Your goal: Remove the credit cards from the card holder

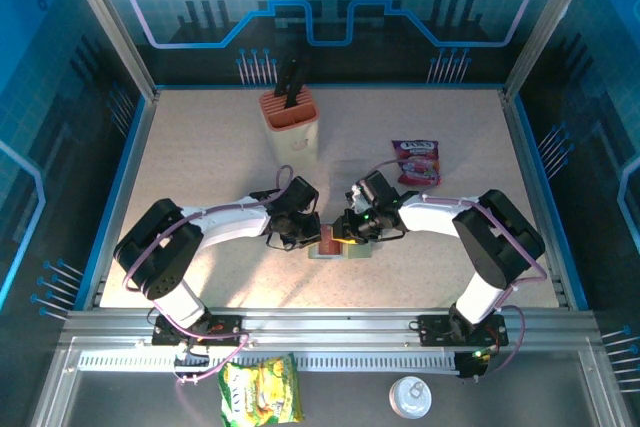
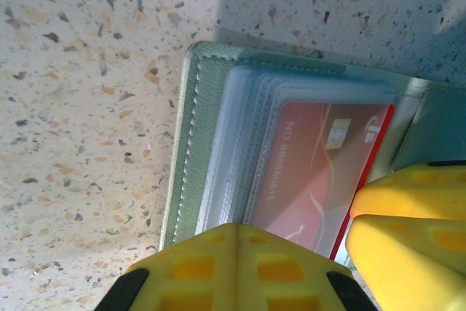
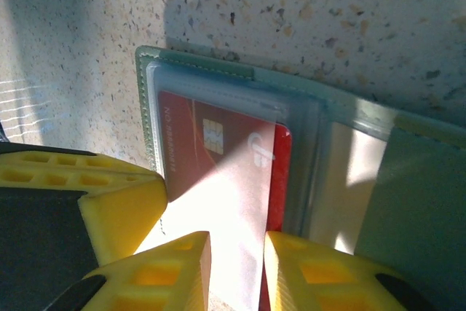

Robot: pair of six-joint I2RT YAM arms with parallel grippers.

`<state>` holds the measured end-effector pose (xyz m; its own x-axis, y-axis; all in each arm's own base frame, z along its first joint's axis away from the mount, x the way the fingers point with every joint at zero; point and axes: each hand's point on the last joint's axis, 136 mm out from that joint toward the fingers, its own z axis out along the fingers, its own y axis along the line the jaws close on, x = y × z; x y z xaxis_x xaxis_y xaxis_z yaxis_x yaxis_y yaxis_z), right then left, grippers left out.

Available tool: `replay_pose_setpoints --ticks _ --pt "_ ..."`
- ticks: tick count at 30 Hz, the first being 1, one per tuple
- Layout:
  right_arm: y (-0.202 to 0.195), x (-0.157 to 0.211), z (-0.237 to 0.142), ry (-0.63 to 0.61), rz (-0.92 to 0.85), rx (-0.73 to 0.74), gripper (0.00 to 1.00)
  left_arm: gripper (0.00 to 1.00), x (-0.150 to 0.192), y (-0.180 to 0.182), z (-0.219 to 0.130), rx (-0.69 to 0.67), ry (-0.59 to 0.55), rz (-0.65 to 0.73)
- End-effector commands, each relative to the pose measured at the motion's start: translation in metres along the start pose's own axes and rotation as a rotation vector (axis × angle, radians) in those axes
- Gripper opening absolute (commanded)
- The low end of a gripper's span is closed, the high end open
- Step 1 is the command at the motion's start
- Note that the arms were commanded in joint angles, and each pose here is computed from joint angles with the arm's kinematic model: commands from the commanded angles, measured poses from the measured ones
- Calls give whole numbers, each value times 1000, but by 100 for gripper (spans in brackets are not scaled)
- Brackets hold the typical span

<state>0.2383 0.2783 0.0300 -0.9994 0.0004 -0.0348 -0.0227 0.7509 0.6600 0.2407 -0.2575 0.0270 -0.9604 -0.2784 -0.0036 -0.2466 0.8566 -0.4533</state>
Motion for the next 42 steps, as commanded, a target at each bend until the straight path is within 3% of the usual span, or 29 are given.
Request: replay_pose_setpoints --ticks 1,17,31,42 --pt "-19 5 -2 8 23 73 26 0 6 17 5 -65 21 -3" --pt "-5 0 -21 -34 -21 69 26 0 1 9 -11 -48 -16 8" --pt "0 -1 -15 -19 -14 23 26 0 3 -22 -5 98 29 10" --pt "2 -2 -12 -13 -10 15 26 0 4 0 0 -1 29 6"
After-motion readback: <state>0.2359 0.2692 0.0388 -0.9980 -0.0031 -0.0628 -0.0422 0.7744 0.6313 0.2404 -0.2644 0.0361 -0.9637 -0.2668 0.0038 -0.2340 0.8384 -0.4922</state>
